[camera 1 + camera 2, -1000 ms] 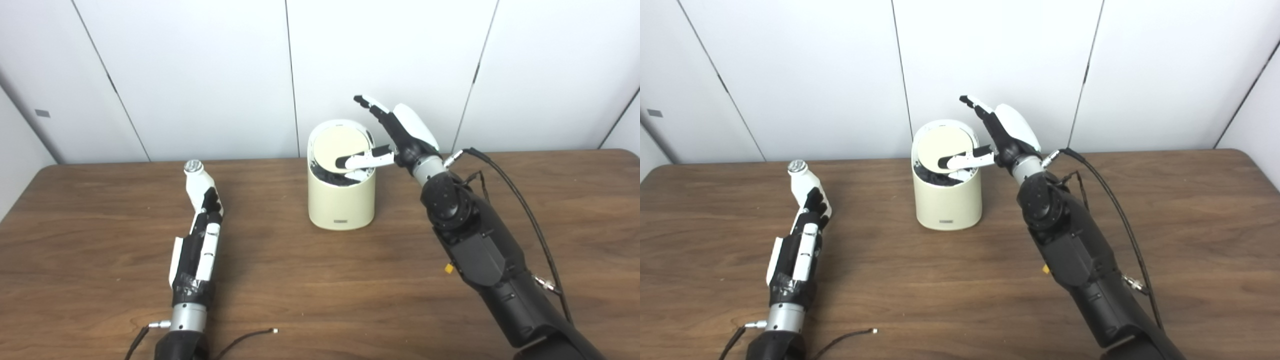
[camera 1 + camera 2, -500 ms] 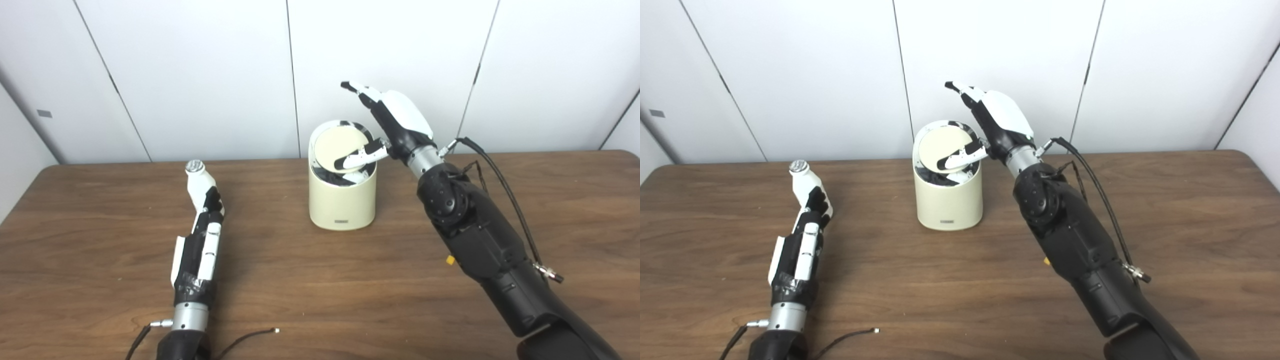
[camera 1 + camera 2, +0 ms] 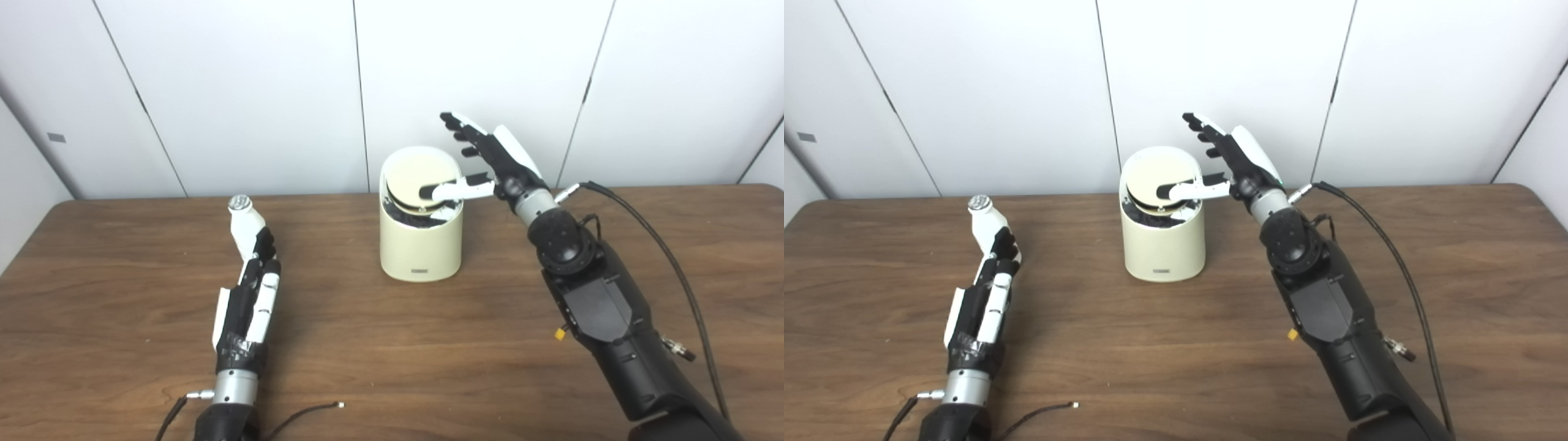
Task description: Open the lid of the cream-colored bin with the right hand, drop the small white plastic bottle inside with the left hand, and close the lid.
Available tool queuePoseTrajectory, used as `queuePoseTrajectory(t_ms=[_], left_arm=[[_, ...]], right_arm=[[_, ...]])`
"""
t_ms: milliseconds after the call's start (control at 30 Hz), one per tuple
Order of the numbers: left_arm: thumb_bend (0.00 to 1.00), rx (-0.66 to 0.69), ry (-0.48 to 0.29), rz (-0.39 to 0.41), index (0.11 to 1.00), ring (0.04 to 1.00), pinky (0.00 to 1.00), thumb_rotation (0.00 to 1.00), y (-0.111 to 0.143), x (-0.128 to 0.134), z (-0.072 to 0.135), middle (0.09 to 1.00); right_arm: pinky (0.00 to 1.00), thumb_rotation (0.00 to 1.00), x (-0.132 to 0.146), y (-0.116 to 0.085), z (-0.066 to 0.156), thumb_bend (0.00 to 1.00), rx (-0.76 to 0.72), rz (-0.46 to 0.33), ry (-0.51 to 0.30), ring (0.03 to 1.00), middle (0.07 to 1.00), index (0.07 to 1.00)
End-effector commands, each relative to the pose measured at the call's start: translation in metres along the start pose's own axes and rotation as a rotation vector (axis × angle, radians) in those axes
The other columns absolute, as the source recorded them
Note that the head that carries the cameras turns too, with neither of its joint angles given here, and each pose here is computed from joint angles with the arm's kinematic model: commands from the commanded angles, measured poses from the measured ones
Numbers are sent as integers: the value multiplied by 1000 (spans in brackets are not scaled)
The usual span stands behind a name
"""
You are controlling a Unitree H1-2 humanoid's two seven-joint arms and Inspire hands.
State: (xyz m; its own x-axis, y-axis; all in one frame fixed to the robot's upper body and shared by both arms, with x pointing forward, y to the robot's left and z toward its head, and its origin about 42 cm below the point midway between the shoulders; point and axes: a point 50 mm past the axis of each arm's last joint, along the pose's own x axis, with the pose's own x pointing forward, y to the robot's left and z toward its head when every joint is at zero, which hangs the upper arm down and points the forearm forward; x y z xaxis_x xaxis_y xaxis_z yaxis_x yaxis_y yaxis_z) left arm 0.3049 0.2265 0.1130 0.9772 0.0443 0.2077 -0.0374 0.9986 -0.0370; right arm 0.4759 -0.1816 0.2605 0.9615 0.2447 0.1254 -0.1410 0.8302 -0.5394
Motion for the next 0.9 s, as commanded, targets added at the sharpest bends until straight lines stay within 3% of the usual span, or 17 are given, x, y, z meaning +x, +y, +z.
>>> queuePoseTrajectory(t_ms=[0,33,100,267,400,533,767,867], left_arm=[[447,-16,118,-5,1000,1000,1000,746,-8,-30,-29,991],[425,-13,119,-8,1000,1000,1000,730,-9,-30,-29,989],[414,-20,123,-10,1000,998,1000,695,-10,-31,-27,987],[416,-22,131,-14,1000,1000,1000,660,-11,-33,-25,990],[390,-10,129,-10,1000,999,1000,664,-10,-32,-25,985],[408,-5,128,-11,1000,1000,1000,672,-9,-33,-25,983],[408,-15,129,-7,1000,1000,1000,660,-8,-33,-24,985],[421,-26,128,-3,1000,999,1000,657,-7,-32,-23,987]], right_arm=[[886,678,7,-17,41,737,164,-11,-116,933,937,926],[951,715,5,-19,43,709,225,-3,-123,969,961,941],[989,747,3,-24,47,690,293,-4,-134,978,965,955],[1000,753,-2,-34,48,671,351,-22,-135,976,957,949],[1000,771,-10,-40,37,700,431,-19,-103,992,979,950],[1000,815,-28,-41,25,619,473,-26,-67,995,981,944],[1000,906,-61,-34,2,579,486,-55,-16,985,970,944],[1000,896,-79,-30,-10,589,540,-69,-10,994,978,939]])
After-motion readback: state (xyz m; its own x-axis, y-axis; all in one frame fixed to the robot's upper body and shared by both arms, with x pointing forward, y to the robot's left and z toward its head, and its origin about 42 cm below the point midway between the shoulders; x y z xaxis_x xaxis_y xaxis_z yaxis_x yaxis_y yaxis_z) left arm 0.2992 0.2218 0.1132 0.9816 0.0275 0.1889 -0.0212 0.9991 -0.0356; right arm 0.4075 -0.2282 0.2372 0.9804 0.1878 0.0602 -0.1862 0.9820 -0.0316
